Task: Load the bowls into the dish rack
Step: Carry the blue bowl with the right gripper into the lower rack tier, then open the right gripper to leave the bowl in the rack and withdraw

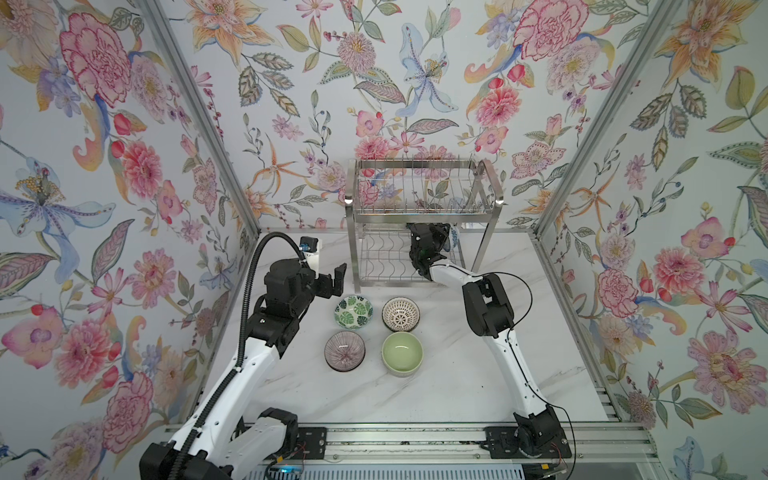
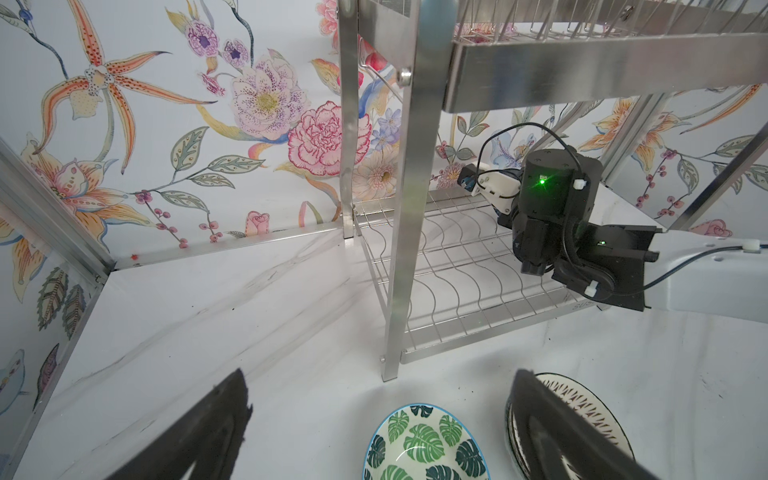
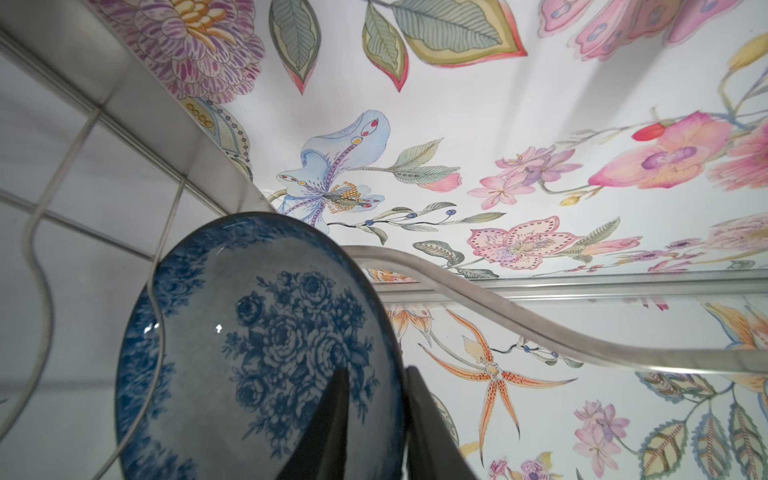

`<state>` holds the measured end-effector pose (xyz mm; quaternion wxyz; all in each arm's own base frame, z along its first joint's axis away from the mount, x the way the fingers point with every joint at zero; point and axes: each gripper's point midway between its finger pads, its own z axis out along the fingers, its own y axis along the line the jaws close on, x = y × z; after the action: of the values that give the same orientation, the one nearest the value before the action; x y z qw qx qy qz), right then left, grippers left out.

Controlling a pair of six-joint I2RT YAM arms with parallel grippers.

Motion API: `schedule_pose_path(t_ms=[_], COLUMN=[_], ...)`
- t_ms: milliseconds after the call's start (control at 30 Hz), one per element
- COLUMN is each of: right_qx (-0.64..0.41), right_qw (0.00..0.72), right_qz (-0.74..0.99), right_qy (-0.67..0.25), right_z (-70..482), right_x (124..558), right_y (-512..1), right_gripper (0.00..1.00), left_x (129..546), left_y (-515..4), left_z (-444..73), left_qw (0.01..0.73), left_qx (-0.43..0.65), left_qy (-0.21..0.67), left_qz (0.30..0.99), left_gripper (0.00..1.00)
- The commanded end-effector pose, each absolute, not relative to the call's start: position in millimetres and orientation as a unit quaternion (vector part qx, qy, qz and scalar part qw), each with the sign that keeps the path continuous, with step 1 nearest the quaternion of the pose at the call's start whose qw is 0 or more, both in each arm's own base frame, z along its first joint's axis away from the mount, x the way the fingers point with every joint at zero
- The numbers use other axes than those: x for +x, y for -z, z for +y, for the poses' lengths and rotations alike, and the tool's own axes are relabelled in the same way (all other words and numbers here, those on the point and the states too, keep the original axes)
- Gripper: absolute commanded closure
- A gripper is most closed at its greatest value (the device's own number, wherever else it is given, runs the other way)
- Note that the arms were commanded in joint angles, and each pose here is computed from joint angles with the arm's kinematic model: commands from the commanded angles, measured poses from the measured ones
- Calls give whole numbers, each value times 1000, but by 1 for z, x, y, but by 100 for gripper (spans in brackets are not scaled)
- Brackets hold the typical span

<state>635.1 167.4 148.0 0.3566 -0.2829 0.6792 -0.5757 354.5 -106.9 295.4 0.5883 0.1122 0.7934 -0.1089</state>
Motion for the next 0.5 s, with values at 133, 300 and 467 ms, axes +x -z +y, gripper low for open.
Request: schedule_pose_path(t_ms=[133,300,467], right_qx=[-266,-262,-259], right_qw=[372,377,385], right_qz=[682,681,679], right_qy=[571,570,569], right_z=[165,165,168], right_x=[627,625,622], right_y=[-180,-188,-201], right_gripper=[64,57,32], left_x=[352,351,348], left_y=[-308,-310,-310], left_z=[-106,-106,-104], left_qw=[602,603,604], left_qx=[110,110,109], left_qy=[117,119,117], left_qz=[782,781,781], left_gripper=[1,1,1])
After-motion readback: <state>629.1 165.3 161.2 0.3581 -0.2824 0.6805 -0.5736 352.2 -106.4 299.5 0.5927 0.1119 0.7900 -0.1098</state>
